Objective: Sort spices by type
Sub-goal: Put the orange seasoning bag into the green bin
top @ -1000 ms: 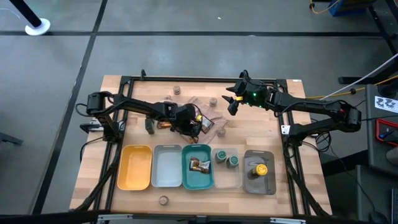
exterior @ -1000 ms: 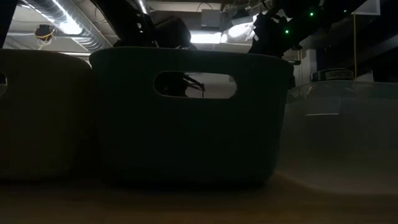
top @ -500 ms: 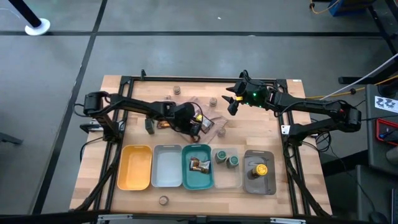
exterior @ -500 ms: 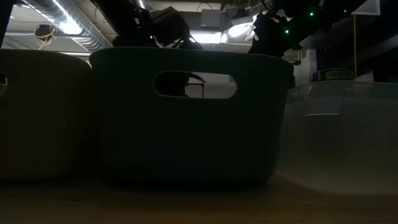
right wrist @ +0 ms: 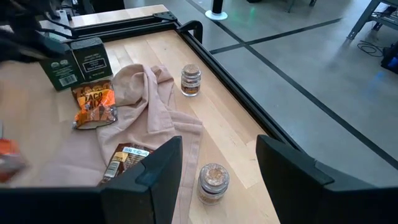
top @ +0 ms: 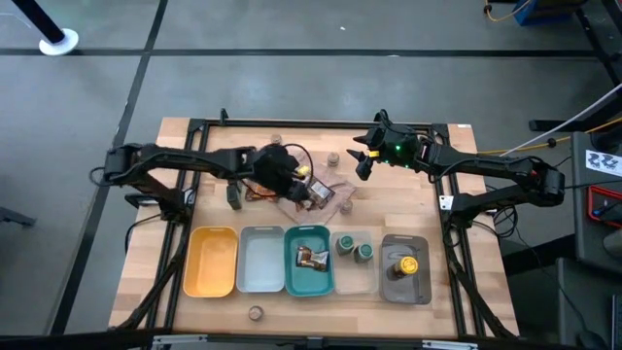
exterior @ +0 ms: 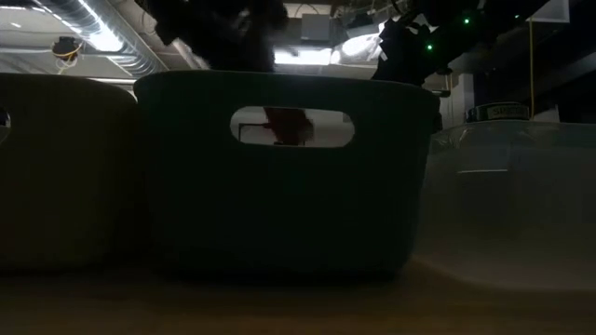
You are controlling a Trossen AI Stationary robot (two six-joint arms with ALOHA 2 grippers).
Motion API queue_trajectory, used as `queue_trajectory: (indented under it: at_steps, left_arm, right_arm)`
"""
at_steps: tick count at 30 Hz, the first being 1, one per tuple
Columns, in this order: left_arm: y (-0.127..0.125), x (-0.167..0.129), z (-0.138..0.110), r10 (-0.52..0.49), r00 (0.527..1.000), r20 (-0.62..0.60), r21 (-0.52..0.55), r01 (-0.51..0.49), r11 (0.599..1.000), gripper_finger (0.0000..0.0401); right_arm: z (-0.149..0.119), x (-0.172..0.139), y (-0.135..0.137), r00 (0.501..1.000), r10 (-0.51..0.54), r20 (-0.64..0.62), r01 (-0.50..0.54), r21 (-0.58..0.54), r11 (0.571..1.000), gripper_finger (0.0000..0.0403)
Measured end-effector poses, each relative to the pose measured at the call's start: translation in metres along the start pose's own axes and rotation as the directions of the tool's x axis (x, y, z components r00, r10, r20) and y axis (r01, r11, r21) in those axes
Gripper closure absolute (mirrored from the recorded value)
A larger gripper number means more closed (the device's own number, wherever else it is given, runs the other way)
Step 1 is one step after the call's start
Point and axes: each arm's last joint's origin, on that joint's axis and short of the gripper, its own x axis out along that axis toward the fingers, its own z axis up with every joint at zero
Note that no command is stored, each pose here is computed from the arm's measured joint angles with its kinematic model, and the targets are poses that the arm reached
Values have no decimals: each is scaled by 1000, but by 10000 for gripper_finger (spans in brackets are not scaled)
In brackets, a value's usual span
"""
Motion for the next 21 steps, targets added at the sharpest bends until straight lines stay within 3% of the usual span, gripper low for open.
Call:
queue_trajectory:
  at_steps: [7, 13, 21]
  left_arm:
    - [-33, -9, -36, -90, 993, -73, 107, 97, 989, 401]
    - [-42, 7, -67, -33, 993, -113, 126, 48, 991, 401]
    - [-35, 29, -77, 32, 988, -148, 134, -12, 991, 400]
  right_arm:
    - [0, 0, 0, 1000, 0, 0, 0, 0, 1000, 196]
    - [0, 0, 0, 1000, 0, 0, 0, 0, 1000, 196]
    - [0, 0, 0, 1000, 0, -3, 0, 0, 1000, 196]
